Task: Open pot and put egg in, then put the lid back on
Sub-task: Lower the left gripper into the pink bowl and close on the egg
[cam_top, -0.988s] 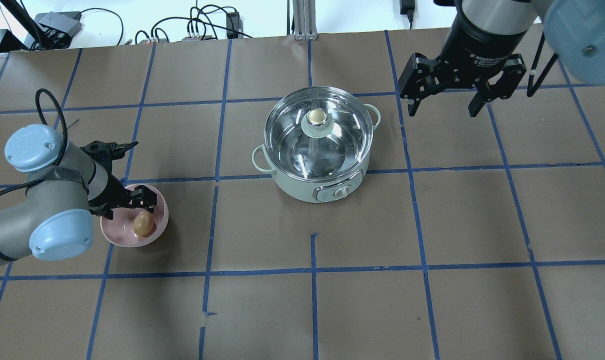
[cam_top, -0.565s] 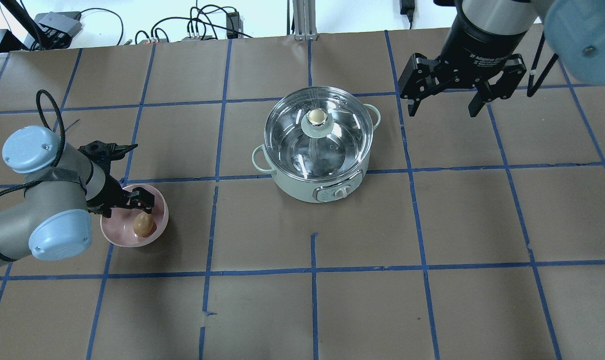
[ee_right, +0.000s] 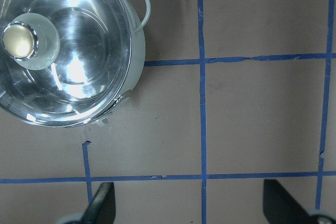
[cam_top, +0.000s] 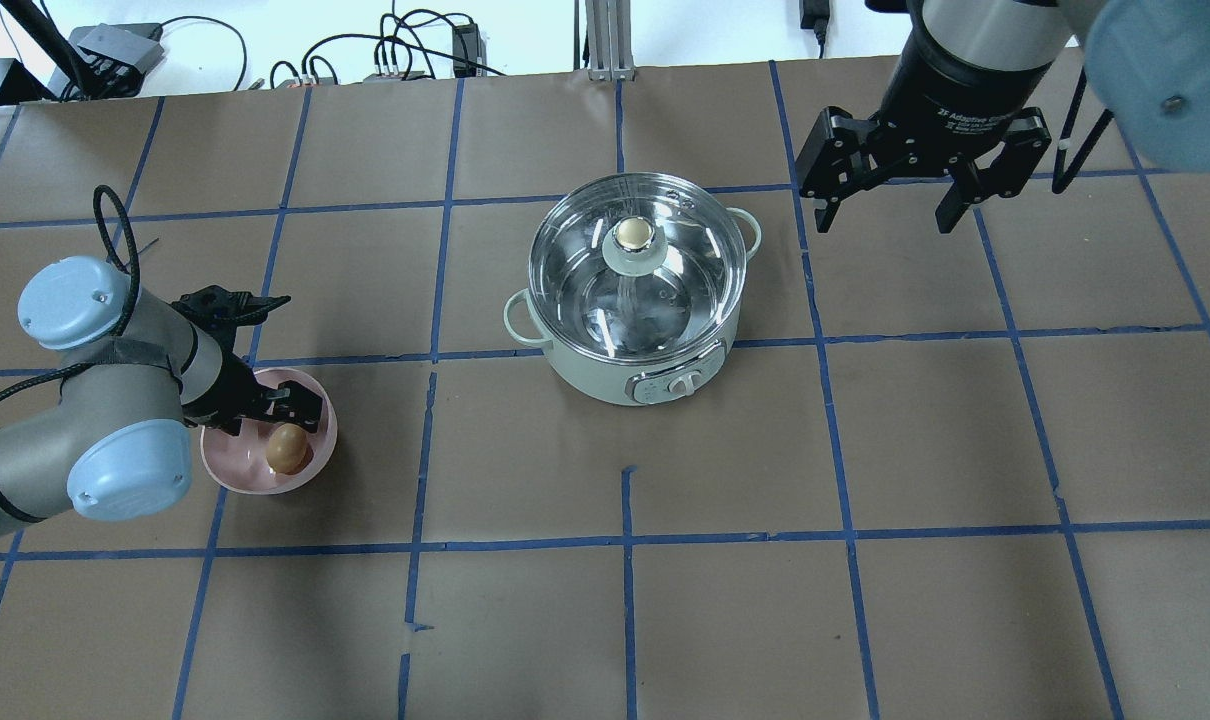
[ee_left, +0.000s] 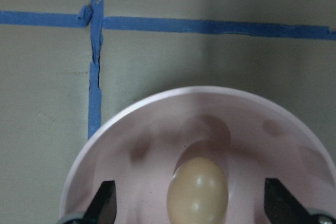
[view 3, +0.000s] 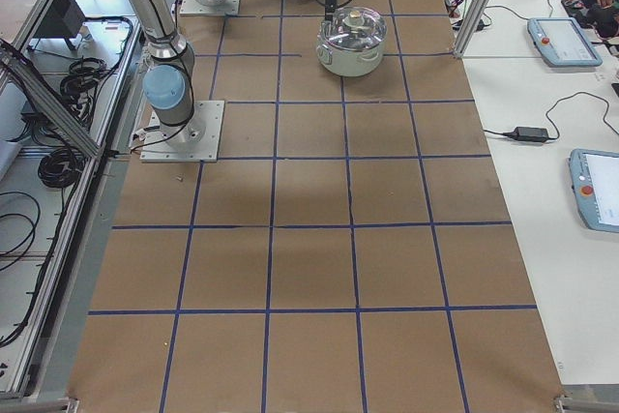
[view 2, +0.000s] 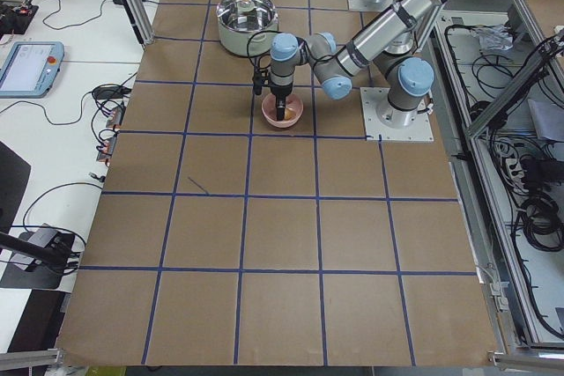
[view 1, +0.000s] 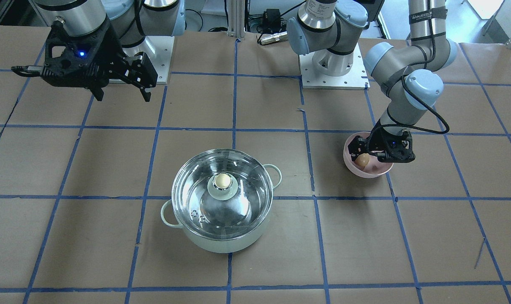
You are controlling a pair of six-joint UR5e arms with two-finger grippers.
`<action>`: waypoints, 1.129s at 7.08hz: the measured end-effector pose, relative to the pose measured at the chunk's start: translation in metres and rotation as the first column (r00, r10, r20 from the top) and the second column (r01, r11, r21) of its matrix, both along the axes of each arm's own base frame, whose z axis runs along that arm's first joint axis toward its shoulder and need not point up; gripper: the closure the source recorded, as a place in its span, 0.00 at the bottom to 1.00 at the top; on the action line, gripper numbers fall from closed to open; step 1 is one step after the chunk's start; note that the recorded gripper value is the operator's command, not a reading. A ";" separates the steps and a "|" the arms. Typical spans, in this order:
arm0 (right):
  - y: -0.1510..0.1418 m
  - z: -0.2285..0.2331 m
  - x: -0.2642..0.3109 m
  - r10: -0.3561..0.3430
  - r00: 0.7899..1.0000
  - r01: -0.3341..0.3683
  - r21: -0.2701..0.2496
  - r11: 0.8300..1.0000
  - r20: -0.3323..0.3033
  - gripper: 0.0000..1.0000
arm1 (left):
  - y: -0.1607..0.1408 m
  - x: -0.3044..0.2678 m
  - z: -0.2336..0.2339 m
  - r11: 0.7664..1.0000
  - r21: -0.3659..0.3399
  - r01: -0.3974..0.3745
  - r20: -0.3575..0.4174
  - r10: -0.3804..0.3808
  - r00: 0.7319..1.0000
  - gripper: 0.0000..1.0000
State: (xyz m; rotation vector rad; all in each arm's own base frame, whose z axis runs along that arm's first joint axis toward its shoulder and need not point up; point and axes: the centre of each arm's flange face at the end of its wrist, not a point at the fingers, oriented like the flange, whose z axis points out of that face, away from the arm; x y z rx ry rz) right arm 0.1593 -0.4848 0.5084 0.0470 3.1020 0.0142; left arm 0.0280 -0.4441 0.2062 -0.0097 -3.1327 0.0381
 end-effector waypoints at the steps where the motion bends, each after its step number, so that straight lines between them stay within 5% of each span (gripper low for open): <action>1: 0.000 0.000 0.000 0.000 1.000 0.000 -0.001 1.000 0.001 0.00 | 0.001 0.000 -0.002 1.000 0.004 0.009 0.001 -0.009 1.000 0.02; 8: -0.007 0.003 -0.002 0.008 1.000 -0.009 -0.047 0.999 -0.004 0.00 | -0.001 -0.002 -0.006 1.000 0.017 0.014 0.002 -0.014 1.000 0.01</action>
